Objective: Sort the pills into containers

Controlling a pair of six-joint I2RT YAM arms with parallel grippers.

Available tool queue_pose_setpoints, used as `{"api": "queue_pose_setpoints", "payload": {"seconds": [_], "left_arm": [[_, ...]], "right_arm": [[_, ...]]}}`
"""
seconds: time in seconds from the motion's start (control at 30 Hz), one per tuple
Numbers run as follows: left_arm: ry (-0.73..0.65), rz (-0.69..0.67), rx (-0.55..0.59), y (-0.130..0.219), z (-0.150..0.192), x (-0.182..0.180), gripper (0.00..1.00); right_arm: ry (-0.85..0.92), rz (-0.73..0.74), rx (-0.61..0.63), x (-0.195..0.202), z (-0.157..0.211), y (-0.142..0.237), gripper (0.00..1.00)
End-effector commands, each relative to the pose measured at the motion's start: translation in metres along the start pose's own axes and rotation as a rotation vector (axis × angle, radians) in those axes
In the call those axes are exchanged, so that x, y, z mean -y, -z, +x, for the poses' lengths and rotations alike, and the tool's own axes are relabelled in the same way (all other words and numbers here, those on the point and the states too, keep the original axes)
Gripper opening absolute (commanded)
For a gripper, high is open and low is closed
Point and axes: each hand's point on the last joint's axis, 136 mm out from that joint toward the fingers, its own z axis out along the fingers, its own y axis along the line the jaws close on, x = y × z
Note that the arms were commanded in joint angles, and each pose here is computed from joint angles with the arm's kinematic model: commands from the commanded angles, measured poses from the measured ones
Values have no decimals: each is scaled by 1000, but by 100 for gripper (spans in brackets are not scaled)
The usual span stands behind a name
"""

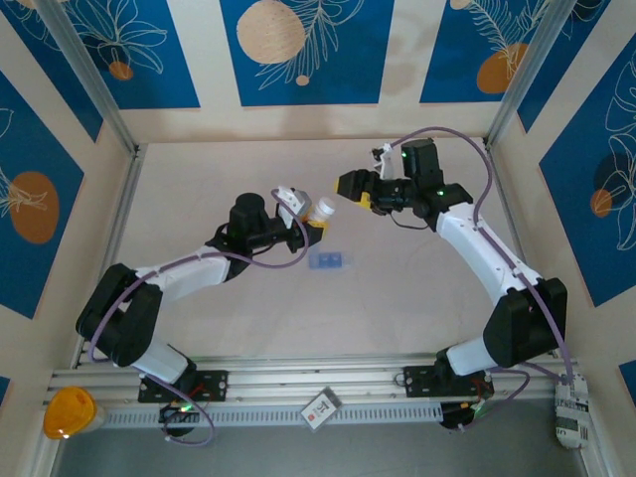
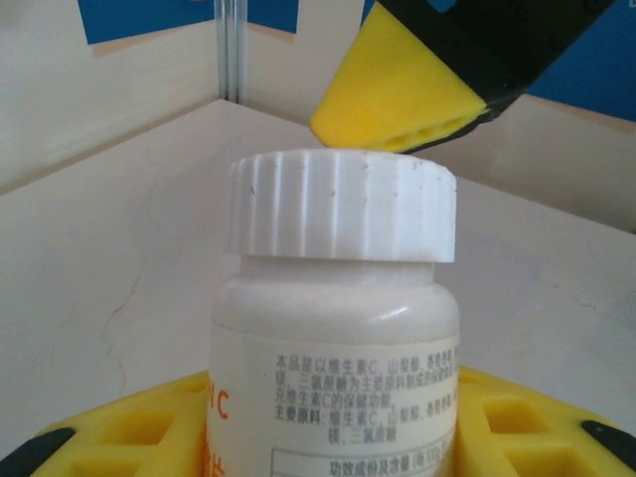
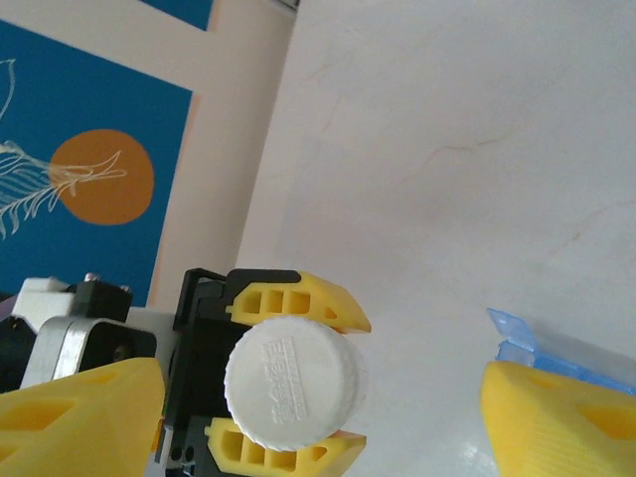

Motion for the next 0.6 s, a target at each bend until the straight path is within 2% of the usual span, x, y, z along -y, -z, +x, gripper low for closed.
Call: {"api": "queue_pose_setpoints", "payload": {"seconds": [0.0,0.27,0.57], "left_arm": [[-51,-34,8,6,-8,-6,0],[-41,-34,21,6,-9,-5,0],[-33,-33,37,5,-12,-6,0]], "right_arm": [[-64,48,-7,2,6,-12,83],[-56,63,-64,0,19,-31,77],[-34,44,-85,0,24,-38,48]]}}
